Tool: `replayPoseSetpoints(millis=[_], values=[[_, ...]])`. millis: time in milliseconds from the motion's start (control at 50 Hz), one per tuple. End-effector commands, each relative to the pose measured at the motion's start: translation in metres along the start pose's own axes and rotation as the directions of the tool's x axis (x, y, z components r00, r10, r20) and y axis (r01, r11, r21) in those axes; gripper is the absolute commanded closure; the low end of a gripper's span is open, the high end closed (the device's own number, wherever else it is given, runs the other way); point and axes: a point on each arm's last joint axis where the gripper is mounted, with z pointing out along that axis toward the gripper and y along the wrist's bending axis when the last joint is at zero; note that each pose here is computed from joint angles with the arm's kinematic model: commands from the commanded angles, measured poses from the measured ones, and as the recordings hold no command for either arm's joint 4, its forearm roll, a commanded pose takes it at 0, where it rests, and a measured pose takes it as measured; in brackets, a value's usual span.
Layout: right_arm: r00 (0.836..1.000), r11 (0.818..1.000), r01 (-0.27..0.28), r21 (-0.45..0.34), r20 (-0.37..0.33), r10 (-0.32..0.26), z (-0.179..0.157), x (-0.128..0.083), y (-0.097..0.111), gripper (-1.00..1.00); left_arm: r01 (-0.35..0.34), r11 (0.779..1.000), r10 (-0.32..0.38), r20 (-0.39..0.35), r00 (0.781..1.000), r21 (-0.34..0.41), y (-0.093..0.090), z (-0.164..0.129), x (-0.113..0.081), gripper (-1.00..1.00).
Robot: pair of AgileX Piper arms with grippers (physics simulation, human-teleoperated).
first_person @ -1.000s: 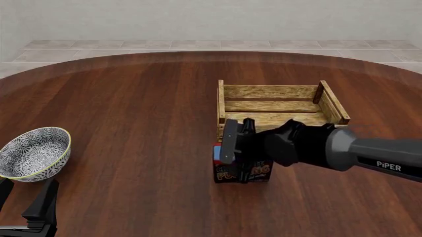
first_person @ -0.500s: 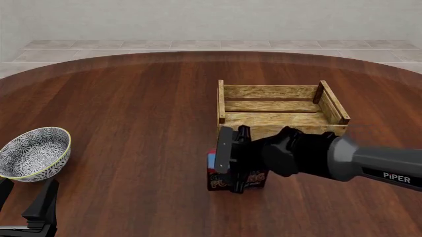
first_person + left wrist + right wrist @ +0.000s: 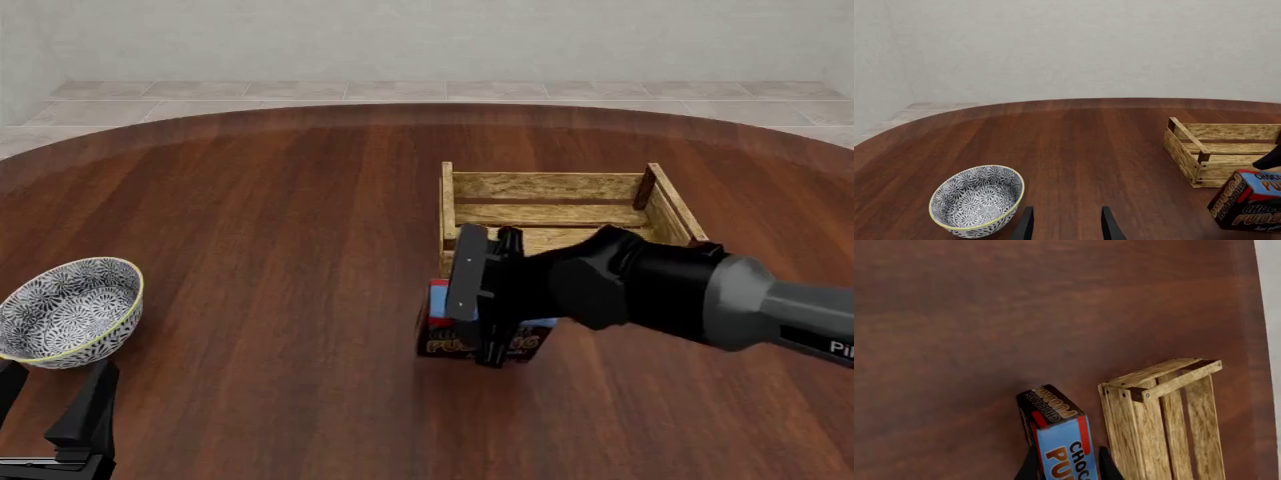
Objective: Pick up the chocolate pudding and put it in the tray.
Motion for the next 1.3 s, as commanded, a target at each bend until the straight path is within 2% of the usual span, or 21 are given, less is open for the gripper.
replayPoseSetpoints(millis=[20, 180, 200, 260, 280, 340, 400, 600, 960, 1080, 1300], values=[[1.000, 0.999, -0.013, 0.050, -0.004, 0.013, -0.023, 0.001, -0.028, 1.00, 0.000, 1.000, 0.000, 0.000, 1.000, 0.000, 0.000, 0.000, 0.000, -1.00], [1.000, 0.996, 0.012, 0.084, -0.015, -0.011, -0.046, 0.002, -0.046, 1.00, 0.000, 1.000, 0.000, 0.000, 1.000, 0.000, 0.000, 0.000, 0.000, -1.00], [1.000, 0.994, 0.021, 0.107, -0.024, -0.019, -0.045, 0.007, -0.056, 1.00, 0.000, 1.000, 0.000, 0.000, 1.000, 0.000, 0.000, 0.000, 0.000, -1.00], [0.999, 0.993, 0.027, 0.118, -0.024, -0.024, -0.050, 0.007, -0.060, 1.00, 0.000, 1.000, 0.000, 0.000, 1.000, 0.000, 0.000, 0.000, 0.000, -1.00], [0.999, 0.991, 0.028, 0.134, -0.030, -0.024, -0.050, 0.010, -0.067, 1.00, 0.000, 1.000, 0.000, 0.000, 1.000, 0.000, 0.000, 0.000, 0.000, -1.00], [0.999, 0.991, 0.032, 0.126, -0.034, -0.028, -0.057, 0.008, -0.067, 1.00, 0.000, 1.000, 0.000, 0.000, 1.000, 0.000, 0.000, 0.000, 0.000, -1.00], [0.998, 0.988, 0.045, 0.151, -0.048, -0.038, -0.060, 0.013, -0.079, 1.00, 0.000, 1.000, 0.000, 0.000, 1.000, 0.000, 0.000, 0.000, 0.000, -1.00], [0.996, 0.978, 0.073, 0.197, -0.069, -0.060, -0.078, 0.019, -0.100, 1.00, 0.000, 1.000, 0.000, 0.000, 1.000, 0.000, 0.000, 0.000, 0.000, -1.00], [0.987, 0.946, 0.135, 0.294, -0.118, -0.104, -0.076, 0.039, -0.139, 1.00, 0.000, 1.000, 0.000, 0.000, 1.000, 0.000, 0.000, 0.000, 0.000, -1.00], [0.984, 0.940, 0.158, 0.304, -0.128, -0.124, -0.073, 0.042, -0.143, 1.00, 0.000, 1.000, 0.000, 0.000, 1.000, 0.000, 0.000, 0.000, 0.000, -1.00], [0.983, 0.934, 0.167, 0.315, -0.129, -0.132, -0.060, 0.042, -0.151, 1.00, 0.000, 1.000, 0.000, 0.000, 1.000, 0.000, 0.000, 0.000, 0.000, -1.00]])
